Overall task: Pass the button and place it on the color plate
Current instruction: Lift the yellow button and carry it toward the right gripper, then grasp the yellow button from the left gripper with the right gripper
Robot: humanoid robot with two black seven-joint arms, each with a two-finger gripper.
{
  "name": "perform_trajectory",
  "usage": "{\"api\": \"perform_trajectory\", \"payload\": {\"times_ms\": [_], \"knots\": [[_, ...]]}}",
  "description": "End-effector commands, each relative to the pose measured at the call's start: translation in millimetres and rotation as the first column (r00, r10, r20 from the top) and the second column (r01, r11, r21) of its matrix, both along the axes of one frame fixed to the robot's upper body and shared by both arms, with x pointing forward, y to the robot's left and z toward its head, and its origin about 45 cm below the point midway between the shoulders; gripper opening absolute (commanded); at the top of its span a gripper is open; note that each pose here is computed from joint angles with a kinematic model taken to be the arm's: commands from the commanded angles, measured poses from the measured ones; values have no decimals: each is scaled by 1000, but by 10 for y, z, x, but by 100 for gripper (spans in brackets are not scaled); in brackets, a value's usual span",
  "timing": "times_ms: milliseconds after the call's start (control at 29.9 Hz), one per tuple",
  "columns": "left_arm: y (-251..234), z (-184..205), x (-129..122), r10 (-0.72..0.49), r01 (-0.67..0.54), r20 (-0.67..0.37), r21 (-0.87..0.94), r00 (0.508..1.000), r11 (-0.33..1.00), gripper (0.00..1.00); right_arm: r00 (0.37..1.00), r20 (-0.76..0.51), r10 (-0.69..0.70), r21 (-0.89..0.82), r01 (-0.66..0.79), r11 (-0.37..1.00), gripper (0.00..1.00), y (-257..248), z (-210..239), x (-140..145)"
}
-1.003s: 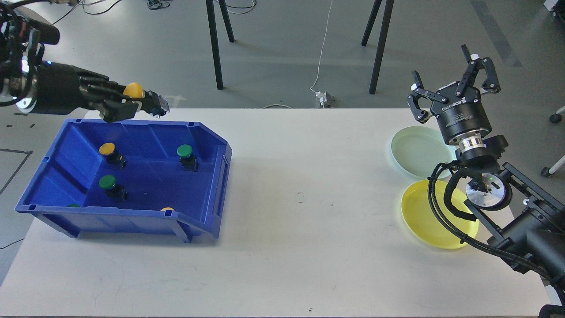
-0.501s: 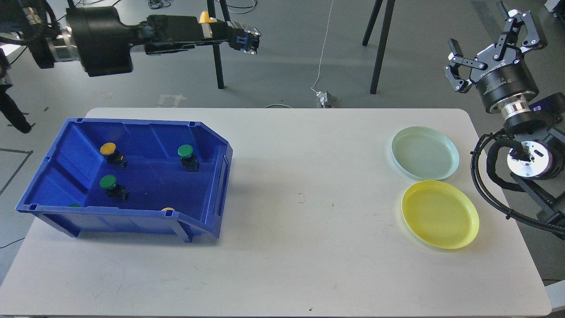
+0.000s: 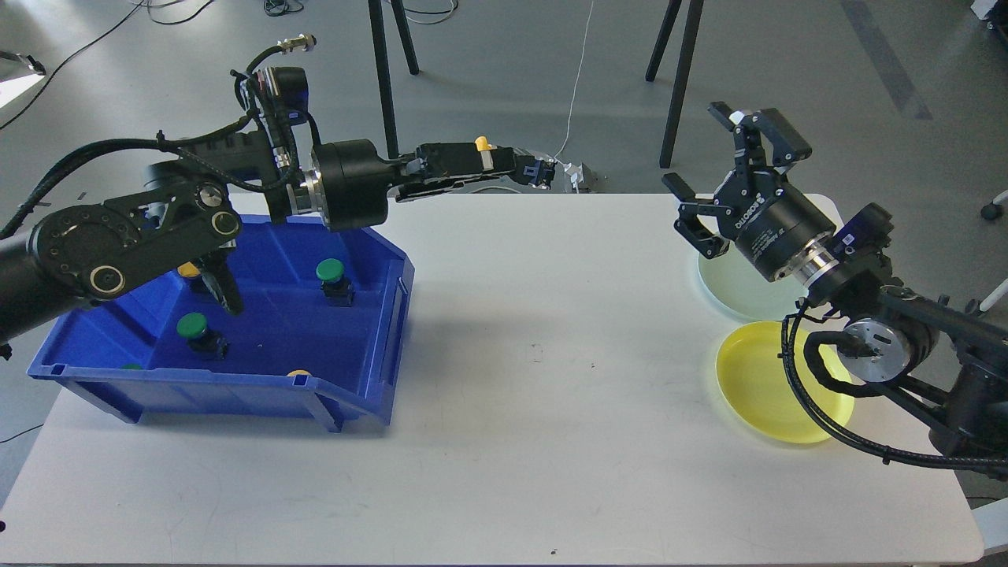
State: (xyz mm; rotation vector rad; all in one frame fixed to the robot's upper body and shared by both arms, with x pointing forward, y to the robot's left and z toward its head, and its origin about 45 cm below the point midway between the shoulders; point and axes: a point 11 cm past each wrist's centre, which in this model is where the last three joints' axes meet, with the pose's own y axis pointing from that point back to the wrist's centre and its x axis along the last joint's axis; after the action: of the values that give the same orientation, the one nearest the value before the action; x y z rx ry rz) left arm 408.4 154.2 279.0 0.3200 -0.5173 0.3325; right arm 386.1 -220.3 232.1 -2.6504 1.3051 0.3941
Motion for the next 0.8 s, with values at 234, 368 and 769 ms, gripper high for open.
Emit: {"api": "perform_trajectory", "payload": {"times_ms": [234, 368, 769], "knots": [[-73, -51, -2, -5, 5, -10, -7, 1000, 1000, 1, 971, -86, 225, 165, -209, 964, 96, 425, -87, -252], [-76, -57, -7, -6, 6, -12, -8, 1000, 1000, 1, 969, -92, 230, 187, -210, 960, 96, 468, -93, -253], [-67, -76, -14, -8, 8, -12, 1, 1000, 1000, 1, 971, -80, 224, 224, -201, 954, 93, 605, -24, -154]]}}
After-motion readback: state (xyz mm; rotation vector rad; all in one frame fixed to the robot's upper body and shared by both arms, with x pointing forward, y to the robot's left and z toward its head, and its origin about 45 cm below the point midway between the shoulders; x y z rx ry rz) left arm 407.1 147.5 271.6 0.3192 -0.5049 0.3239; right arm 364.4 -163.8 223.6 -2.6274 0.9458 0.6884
